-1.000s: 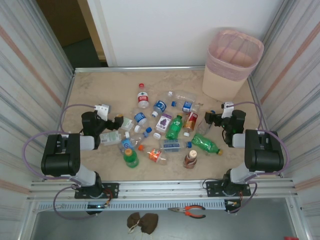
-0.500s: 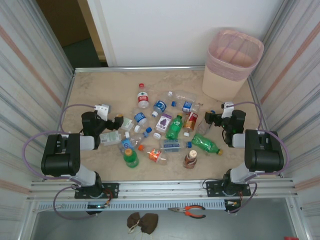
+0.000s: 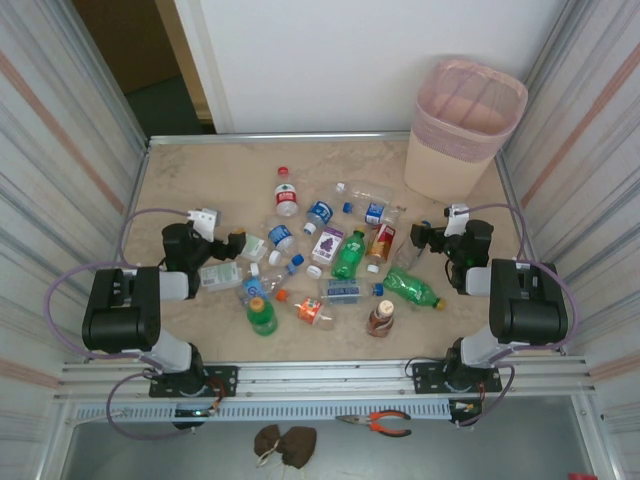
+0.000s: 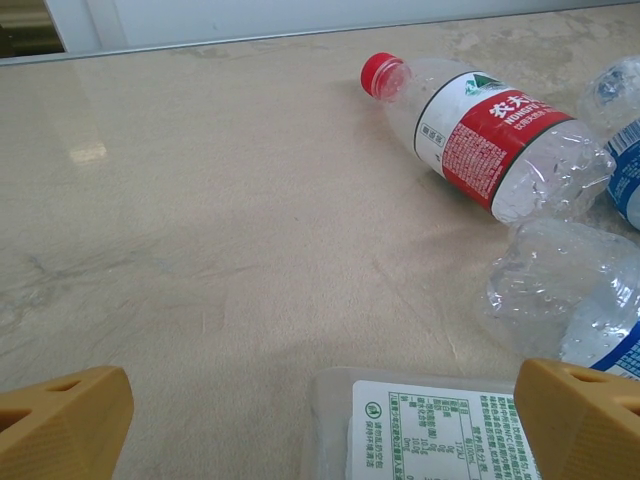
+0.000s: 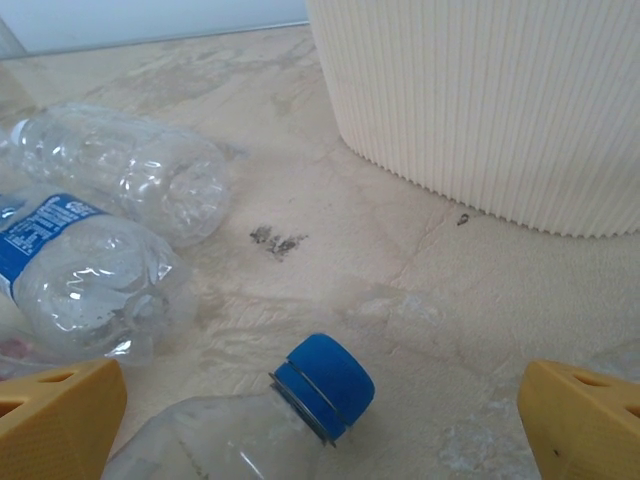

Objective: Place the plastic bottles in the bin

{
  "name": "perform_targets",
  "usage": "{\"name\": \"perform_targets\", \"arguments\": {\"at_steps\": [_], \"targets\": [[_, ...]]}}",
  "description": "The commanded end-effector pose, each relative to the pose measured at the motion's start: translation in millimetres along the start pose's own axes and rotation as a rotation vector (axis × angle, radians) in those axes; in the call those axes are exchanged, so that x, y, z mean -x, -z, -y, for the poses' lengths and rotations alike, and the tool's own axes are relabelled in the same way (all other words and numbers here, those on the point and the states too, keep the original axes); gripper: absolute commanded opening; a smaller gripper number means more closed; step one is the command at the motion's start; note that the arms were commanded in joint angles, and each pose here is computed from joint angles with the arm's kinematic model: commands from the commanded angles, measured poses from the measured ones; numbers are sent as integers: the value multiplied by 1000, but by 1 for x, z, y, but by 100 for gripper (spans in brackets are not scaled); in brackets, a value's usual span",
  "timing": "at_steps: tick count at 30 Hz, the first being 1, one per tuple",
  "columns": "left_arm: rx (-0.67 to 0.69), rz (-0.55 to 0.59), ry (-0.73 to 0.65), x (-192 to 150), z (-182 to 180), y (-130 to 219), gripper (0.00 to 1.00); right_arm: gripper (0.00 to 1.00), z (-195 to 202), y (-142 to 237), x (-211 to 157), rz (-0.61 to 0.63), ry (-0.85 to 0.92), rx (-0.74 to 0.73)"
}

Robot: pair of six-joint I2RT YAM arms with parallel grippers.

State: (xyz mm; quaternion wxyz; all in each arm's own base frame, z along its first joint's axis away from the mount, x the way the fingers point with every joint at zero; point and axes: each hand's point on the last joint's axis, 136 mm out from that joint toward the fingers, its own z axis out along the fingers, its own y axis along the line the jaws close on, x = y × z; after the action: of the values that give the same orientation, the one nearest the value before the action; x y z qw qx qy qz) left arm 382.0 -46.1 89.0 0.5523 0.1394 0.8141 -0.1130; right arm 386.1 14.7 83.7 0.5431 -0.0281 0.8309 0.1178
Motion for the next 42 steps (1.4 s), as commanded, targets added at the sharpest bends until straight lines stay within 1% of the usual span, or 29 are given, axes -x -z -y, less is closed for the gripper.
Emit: {"name": "perform_targets", "arguments": {"at_steps": [1, 4, 8, 11, 15, 22, 25, 27, 30, 34, 37, 39, 42], "targets": [[46, 22, 0, 12, -7, 2, 99, 99, 1, 4, 12, 15, 10, -32], [115, 23, 30, 17, -18, 9, 99, 99, -4, 7, 18, -28, 0, -19], [139, 19, 23, 25, -17, 17, 99, 99, -6, 13, 23, -46, -9, -37], [195, -16, -1, 30, -17, 24, 99, 99, -5, 19, 23, -82, -21, -79], [247, -54, 14, 35, -17, 31, 99, 99, -12, 30, 20, -163, -70, -76], [275, -169, 166, 41, -18, 36, 99, 99, -24, 53, 6, -326, -234, -112], [253, -194, 245, 53, -13, 39, 99, 99, -32, 62, 2, -379, -306, -149], [229, -237, 292, 59, -7, 42, 99, 99, -40, 65, 1, -417, -360, -167], [191, -313, 328, 72, 1, 50, 98, 99, -51, 69, 2, -478, -379, -217], [122, -406, 321, 88, 13, 66, 98, 99, -58, 70, 3, -568, -402, -325], [63, -452, 285, 94, 21, 74, 98, 99, -60, 66, 0, -592, -435, -374], [31, -467, 248, 94, 25, 77, 98, 100, -62, 61, -3, -593, -463, -390], [21, -457, 194, 91, 25, 77, 98, 95, -60, 55, -11, -602, -514, -419]]}}
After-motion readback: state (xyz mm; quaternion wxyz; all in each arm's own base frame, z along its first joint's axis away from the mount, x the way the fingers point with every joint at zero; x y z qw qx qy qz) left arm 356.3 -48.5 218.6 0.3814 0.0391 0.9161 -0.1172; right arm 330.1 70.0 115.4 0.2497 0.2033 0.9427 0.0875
